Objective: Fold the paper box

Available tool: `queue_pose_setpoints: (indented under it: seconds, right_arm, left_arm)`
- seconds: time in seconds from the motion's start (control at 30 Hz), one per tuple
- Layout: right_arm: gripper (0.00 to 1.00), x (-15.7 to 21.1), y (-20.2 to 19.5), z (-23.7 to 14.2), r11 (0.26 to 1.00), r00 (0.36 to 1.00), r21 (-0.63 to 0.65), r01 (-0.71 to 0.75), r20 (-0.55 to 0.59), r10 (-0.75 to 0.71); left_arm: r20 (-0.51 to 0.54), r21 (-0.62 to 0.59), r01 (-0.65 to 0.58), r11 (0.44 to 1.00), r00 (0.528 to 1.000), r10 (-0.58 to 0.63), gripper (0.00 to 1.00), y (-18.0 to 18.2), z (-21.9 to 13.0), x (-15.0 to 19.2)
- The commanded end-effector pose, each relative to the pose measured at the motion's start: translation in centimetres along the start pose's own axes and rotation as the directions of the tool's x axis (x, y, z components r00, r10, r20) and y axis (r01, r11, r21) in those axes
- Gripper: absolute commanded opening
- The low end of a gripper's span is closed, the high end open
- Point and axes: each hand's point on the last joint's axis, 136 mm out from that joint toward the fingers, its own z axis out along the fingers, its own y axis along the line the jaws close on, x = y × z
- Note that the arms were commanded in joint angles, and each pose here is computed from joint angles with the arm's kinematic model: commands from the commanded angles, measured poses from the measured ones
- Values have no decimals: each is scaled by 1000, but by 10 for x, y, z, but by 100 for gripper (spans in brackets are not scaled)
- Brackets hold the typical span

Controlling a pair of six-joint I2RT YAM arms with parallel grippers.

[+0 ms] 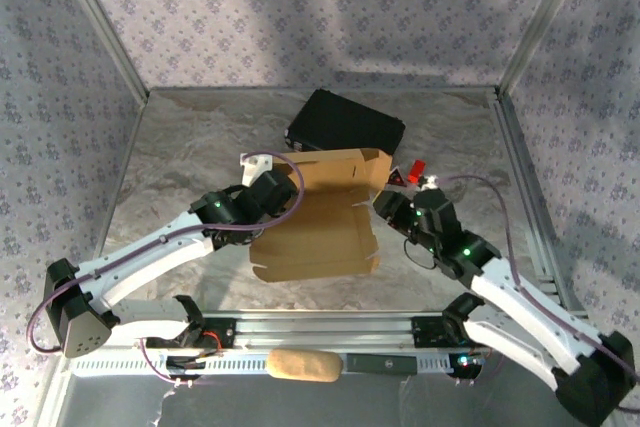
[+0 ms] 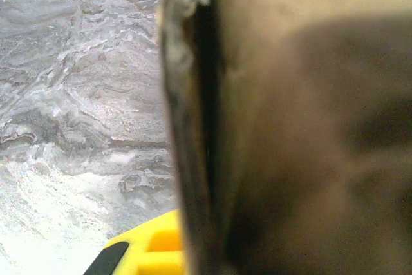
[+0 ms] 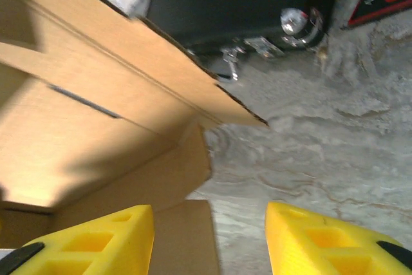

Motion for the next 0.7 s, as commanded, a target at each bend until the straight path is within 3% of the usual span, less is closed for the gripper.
queue_pose_setpoints:
  seconds: [0.0,0.67]
  right_arm:
    - [50,-6,19,9,997,998,-52,64,17,-63]
    - [35,15,67,51,984,986,-122,132,-85,-143]
  left_arm:
    - [22,12,0,1000,1000,0,0,-3,-4,-9]
    - [29,54,22,998,999,-24,0,-11,-5,-12]
